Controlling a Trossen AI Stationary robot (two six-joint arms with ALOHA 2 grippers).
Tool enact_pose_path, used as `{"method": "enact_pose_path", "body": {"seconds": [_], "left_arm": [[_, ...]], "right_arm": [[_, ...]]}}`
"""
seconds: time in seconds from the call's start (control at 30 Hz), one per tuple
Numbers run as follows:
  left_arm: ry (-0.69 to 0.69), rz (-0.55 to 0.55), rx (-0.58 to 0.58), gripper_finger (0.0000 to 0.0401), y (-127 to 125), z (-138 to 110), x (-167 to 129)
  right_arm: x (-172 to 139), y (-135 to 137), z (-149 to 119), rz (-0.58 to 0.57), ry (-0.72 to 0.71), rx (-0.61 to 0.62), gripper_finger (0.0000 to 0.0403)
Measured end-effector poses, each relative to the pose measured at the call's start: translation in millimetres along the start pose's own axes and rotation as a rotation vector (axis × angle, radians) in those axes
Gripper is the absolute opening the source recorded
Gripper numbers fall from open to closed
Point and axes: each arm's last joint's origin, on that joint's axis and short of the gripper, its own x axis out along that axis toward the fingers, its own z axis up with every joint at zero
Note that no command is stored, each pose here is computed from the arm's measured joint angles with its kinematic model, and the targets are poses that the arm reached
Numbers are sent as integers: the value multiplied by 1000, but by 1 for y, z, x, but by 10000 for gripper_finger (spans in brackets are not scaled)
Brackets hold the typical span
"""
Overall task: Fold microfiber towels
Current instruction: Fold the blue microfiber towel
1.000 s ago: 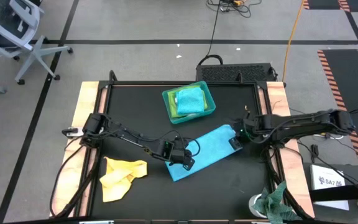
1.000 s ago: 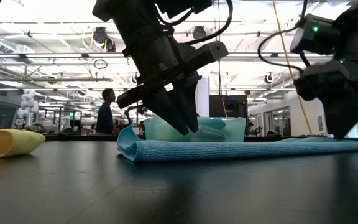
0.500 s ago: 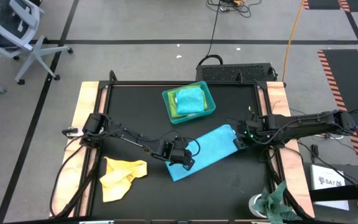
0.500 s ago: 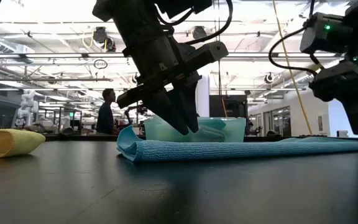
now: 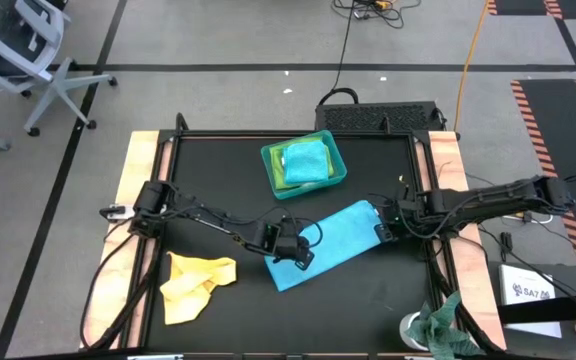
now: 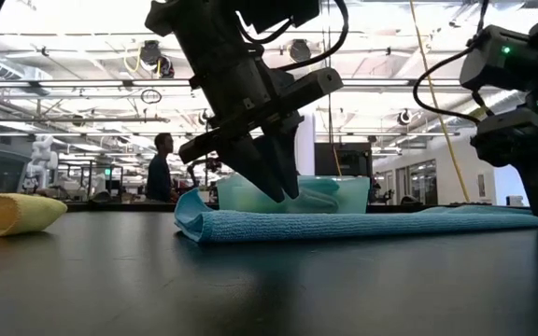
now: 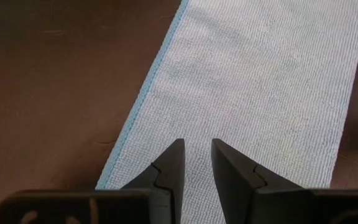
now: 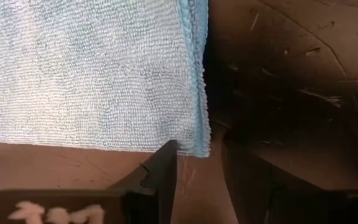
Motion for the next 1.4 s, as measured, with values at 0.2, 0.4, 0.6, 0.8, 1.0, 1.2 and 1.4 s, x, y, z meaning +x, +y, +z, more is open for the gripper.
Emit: {"method": "enact_pose_path", "body": {"seconds": [0.2,0.4,0.6,0.8,1.0,1.2,1.4], "left_arm": [[-3,-4,1,81,0,1,0],[-4,-5,-1,81,0,1,0],[-4,-5,-1,81,0,1,0],[-4,-5,-1,81,0,1,0],[-4,-6,-2,81,0,1,0],[-4,-6,1,81,0,1,0],[-4,-5,2,81,0,1,0]], "right_arm": [[0,-1,0,14,-21,-1,118],[-2,1,0,57,-35,-10,118],[-5,3,1,120,-61,-15,118],[-5,7,3,148,-113,-10,118],[-6,11,5,180,-165,-19,118],[-7,11,6,179,-172,-30,114],[1,4,5,166,-165,-27,66]]}}
